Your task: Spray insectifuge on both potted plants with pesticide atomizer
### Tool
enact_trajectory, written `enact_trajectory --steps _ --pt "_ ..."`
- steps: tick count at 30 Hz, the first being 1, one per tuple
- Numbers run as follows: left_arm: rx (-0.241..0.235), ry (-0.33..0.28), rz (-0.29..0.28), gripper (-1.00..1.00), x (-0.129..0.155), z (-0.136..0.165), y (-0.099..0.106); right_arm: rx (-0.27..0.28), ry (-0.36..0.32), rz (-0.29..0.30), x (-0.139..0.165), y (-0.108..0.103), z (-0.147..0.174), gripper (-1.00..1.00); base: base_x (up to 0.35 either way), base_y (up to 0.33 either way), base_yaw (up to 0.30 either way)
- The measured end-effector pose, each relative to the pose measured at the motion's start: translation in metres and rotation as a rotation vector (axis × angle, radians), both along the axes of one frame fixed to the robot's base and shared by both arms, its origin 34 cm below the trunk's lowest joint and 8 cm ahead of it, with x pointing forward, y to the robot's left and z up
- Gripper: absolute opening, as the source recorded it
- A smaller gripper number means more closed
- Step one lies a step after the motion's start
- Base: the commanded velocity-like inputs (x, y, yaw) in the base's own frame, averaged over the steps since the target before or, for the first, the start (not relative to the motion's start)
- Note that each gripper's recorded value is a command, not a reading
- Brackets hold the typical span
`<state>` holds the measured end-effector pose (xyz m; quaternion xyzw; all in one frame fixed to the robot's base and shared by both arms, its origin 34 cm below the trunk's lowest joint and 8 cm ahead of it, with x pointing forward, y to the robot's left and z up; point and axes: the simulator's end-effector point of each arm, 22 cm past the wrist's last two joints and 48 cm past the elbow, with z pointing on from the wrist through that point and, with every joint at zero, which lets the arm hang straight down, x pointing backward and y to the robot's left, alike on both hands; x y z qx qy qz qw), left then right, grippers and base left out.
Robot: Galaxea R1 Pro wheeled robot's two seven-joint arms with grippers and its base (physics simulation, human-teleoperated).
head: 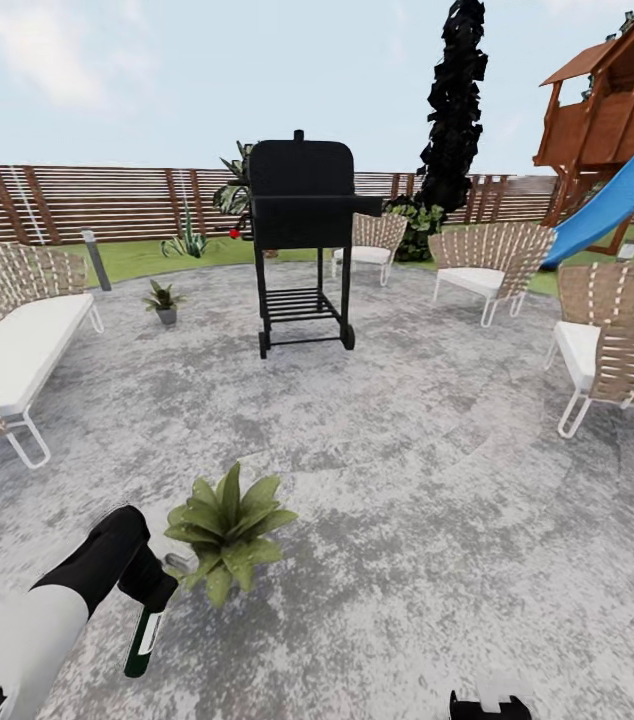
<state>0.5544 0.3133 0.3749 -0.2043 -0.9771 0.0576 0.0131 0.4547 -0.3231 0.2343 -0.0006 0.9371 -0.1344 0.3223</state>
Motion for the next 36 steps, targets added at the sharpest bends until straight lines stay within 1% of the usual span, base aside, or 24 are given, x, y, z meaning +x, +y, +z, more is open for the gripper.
enact_trajectory --steps 2,4,8,13,18,20,25,27,31,34,36 --pt "0.001 0.018 -0.002 -1.0 -0.011 -0.008 0.001 0.002 -0.001 0.0 0.0 0.001 0.0 1.0 0.173 -0.223 0.0" --pt "0.003 0.027 -0.002 -1.0 -0.017 -0.011 0.002 0.005 -0.001 -0.001 0.0 0.003 0.0 1.0 0.111 -0.246 0.0" --pt "0.002 0.032 -0.002 -1.0 -0.019 -0.013 0.002 0.006 -0.001 -0.002 0.0 0.005 0.0 1.0 0.021 -0.222 0.069" --pt "0.003 0.046 0.004 -1.0 -0.024 -0.017 0.004 0.008 0.002 -0.002 0.0 0.006 -0.001 1.0 -0.002 -0.038 0.226" --pt "0.007 0.118 0.018 -1.0 -0.049 -0.033 0.011 0.008 0.005 -0.002 -0.001 0.006 -0.002 1.0 0.0 -0.002 0.25" --pt "0.004 0.128 0.02 -1.0 -0.052 -0.035 0.011 0.008 0.006 -0.002 -0.002 0.006 -0.003 1.0 0.0 0.0 0.251" --pt "-0.015 0.133 0.015 -1.0 -0.054 -0.038 -0.002 0.007 0.007 -0.004 -0.002 0.005 -0.003 1.0 0.0 0.0 0.106" --pt "-0.035 0.131 0.003 -1.0 -0.052 -0.038 -0.018 0.006 0.007 -0.004 -0.002 0.005 -0.003 1.0 0.0 0.0 0.007" --pt "-0.059 0.124 -0.018 -1.0 -0.049 -0.038 -0.041 0.006 0.007 -0.004 -0.002 0.005 -0.003 1.0 0.0 0.0 0.002" --pt "-0.064 0.117 -0.028 -1.0 -0.047 -0.038 -0.048 0.007 0.008 -0.003 -0.002 0.005 -0.003 1.0 0.0 0.0 0.0" --pt "-0.058 0.112 -0.027 -1.0 -0.046 -0.037 -0.045 0.008 0.008 -0.003 -0.003 0.005 -0.004 1.0 0.0 0.0 0.0"
